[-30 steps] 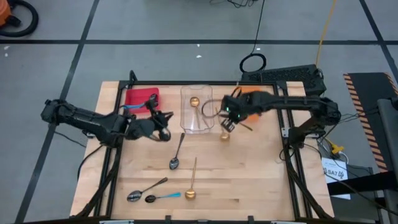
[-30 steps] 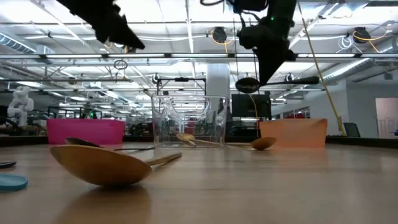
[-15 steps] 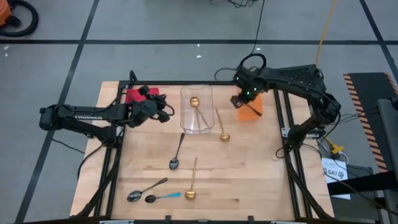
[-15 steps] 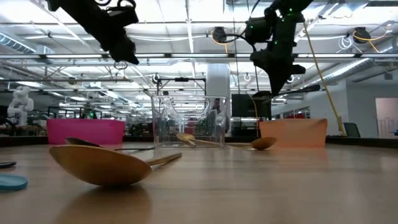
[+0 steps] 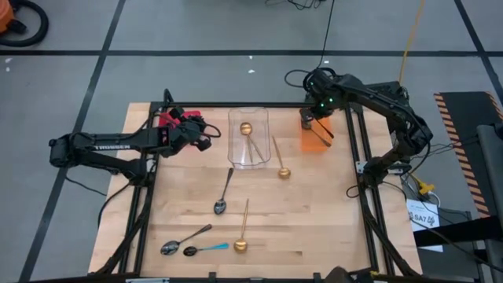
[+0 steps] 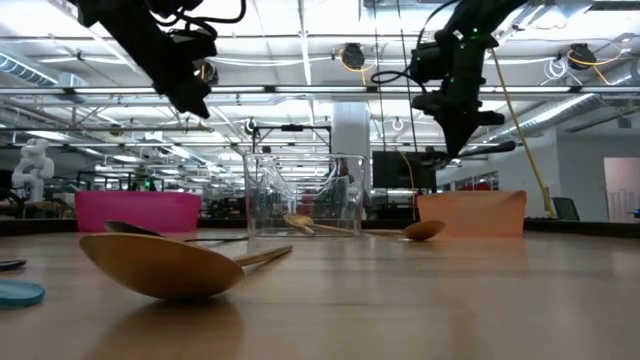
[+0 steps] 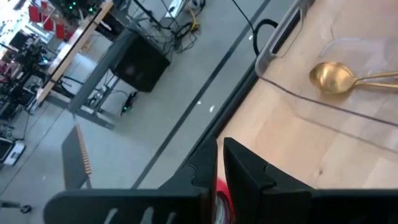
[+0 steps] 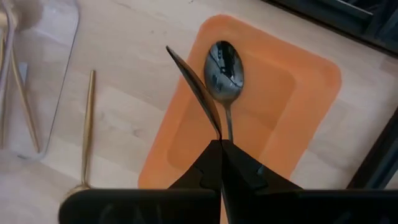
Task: Sort silverware by color (type)
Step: Put the black spoon into the orange bin
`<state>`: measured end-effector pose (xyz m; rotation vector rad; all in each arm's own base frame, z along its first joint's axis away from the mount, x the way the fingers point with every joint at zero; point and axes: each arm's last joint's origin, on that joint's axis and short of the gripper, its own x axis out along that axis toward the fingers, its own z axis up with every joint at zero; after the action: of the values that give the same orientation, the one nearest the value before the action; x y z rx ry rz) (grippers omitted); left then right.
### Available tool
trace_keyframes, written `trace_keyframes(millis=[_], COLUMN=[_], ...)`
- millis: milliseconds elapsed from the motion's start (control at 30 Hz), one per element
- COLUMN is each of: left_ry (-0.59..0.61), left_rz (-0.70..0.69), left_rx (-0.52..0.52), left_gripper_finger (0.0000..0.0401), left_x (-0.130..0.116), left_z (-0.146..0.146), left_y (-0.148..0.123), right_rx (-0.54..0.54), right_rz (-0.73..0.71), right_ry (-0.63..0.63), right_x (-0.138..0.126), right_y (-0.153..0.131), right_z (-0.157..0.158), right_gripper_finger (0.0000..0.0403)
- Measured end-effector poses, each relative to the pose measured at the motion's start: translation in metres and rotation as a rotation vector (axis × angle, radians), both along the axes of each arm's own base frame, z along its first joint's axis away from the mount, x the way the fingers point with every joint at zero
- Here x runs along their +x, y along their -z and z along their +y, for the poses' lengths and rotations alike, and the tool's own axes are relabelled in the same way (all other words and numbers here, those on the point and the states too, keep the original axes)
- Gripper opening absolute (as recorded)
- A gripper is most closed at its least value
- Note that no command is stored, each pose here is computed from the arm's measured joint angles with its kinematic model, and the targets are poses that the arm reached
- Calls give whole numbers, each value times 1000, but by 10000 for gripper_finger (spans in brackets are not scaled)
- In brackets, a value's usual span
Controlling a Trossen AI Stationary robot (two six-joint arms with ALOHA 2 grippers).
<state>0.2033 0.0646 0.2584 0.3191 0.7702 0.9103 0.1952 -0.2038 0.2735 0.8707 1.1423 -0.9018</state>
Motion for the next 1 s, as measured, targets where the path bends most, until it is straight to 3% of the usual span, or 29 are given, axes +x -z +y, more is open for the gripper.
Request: trace_keyframes(millis=[733,1000], left_ry=[-11,-19], left_rz=[22,35], left_rx=[-19,-30], left_gripper_finger=[37,37], left_x=[-2,-4], left_z=[-1,-1], left_y=[3,5], right_rx=[8,1], right_rz=[-25,-49], right_ry=[132,170], right_x=[-3,-3], right_y=[2,25], right_z=[-8,-9], right_gripper_finger=[0,0])
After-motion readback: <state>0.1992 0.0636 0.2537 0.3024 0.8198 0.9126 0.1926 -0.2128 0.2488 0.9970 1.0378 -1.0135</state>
